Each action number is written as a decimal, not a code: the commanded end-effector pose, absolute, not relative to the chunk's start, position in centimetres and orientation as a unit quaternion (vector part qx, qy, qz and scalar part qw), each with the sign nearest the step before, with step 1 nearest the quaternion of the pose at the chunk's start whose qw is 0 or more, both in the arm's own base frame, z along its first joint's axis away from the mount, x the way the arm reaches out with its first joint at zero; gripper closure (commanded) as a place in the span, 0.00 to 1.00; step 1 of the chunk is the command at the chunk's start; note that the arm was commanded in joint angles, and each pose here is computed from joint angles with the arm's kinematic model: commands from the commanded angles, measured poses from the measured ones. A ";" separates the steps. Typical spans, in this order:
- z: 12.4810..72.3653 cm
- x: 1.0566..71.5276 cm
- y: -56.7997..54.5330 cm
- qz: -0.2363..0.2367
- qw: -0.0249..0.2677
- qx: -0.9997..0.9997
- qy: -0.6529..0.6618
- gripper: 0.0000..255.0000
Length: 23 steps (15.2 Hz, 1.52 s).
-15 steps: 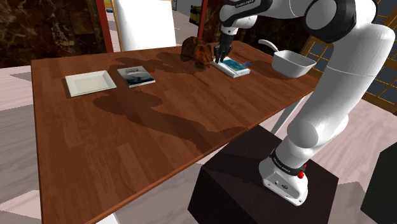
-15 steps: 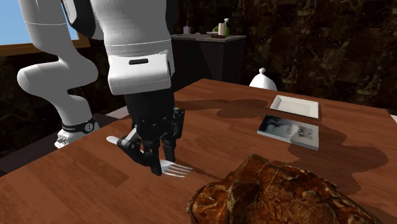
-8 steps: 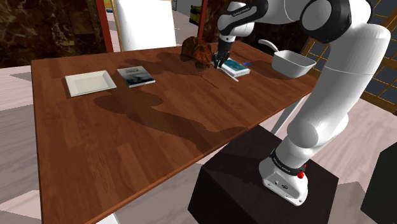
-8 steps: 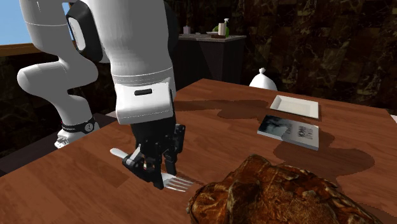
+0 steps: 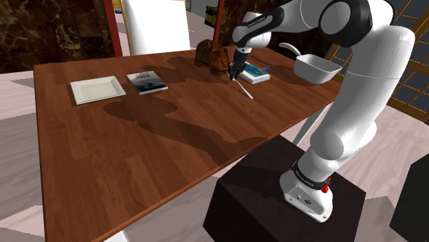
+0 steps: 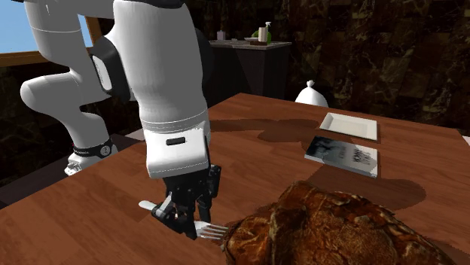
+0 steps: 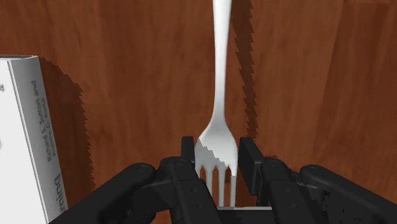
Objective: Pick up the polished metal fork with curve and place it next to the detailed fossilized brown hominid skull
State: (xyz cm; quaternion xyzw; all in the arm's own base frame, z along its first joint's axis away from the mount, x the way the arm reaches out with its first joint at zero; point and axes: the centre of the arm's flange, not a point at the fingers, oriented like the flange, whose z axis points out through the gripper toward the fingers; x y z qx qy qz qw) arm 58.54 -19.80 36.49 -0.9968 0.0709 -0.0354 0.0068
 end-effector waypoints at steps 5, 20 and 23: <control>34.1 58.5 -19.9 -0.034 0.007 -0.997 0.072 1.00; 39.1 58.2 -19.9 -0.034 0.007 -0.997 0.072 0.00; 39.1 58.2 -19.9 -0.034 0.007 -0.997 0.072 0.00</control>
